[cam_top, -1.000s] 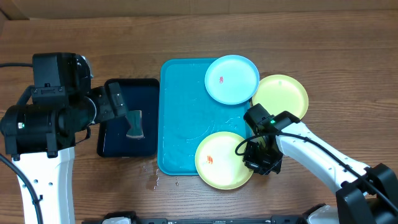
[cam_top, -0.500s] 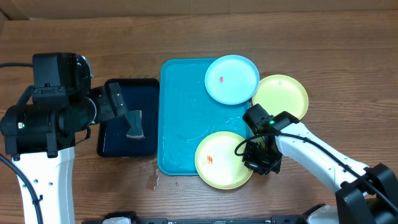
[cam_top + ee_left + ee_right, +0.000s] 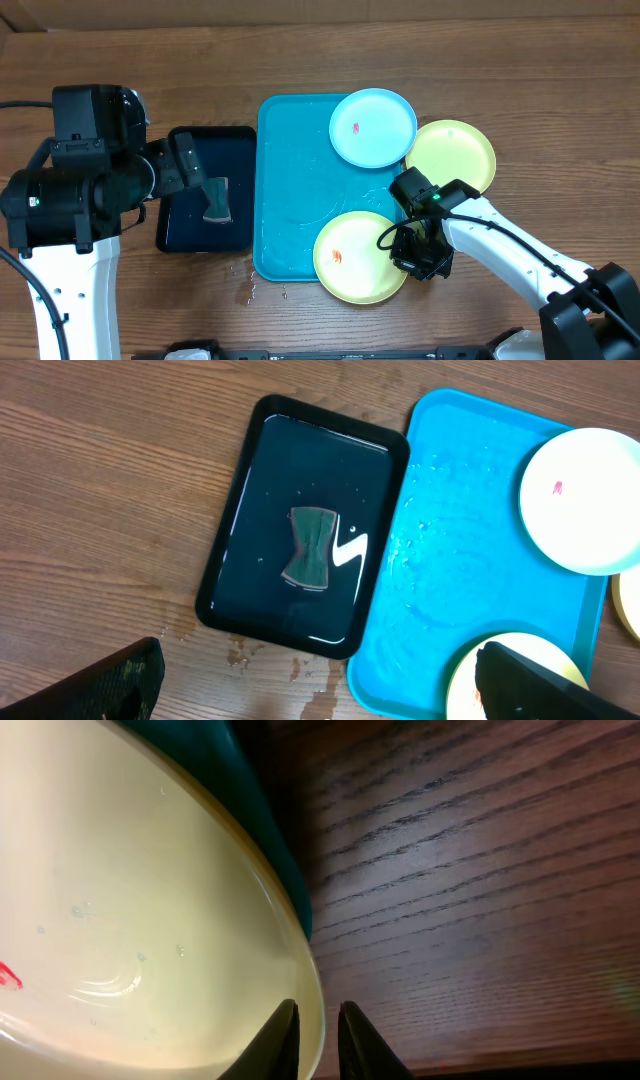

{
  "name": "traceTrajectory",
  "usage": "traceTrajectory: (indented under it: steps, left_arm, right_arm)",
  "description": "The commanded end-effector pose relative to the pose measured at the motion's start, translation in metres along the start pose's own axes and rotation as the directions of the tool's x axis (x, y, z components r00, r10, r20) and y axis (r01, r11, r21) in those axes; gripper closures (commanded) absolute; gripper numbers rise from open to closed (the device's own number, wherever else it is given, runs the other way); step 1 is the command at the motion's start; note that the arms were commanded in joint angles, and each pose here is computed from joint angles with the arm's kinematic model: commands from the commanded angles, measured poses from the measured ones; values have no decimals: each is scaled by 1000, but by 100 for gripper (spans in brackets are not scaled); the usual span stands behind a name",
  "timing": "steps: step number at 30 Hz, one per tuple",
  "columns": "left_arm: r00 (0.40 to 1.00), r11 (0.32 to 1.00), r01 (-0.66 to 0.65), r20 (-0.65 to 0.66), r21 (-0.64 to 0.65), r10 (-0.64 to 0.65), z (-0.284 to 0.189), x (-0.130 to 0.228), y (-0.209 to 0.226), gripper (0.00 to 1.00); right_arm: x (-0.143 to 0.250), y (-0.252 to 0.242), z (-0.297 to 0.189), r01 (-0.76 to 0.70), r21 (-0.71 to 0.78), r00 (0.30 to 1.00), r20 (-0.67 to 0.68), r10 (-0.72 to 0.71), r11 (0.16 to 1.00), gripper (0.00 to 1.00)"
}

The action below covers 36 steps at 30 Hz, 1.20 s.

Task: Clean dirty plates on tray and stack at the side
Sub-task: 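Grip the stained yellow plate rim and drag it toward tray center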

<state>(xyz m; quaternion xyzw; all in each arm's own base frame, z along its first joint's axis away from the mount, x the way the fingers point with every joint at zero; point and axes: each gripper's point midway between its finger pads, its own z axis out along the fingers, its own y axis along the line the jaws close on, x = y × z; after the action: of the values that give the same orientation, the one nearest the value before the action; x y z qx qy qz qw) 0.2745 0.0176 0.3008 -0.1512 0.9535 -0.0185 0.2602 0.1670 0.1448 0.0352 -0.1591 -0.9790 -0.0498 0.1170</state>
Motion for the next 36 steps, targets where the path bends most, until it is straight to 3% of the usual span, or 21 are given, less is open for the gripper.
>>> traceTrajectory:
  steps: [1, 15, 19, 25, 31, 36]
  left_arm:
    - [1000, 1000, 10, 13, -4, -10, -2, -3, 0, 0]
    - [1000, 1000, 10, 13, -4, -10, -2, -3, 0, 0]
    - [1000, 1000, 10, 13, -4, -10, -2, -3, 0, 0]
    - [1000, 1000, 10, 13, -4, -10, -2, -3, 0, 0]
    - [1000, 1000, 10, 13, -4, -10, -2, -3, 0, 0]
    - [1000, 1000, 10, 13, -4, -10, -2, -3, 0, 0]
  right_arm:
    - [0, -2, 2, -4, 15, 1000, 8, 4, 1000, 84]
    - [0, -5, 9, -5, 16, 1000, 7, 5, 1000, 86]
    - [2, -7, 13, -6, 16, 1000, 1, 6, 1000, 96]
    - [-3, 27, 8, 26, -140, 1000, -3, -27, 990, 96]
    - [-35, 81, -11, 133, -341, 985, 151, -85, 931, 96]
    - [-71, 93, -24, 140, -354, 946, 322, -20, 925, 96]
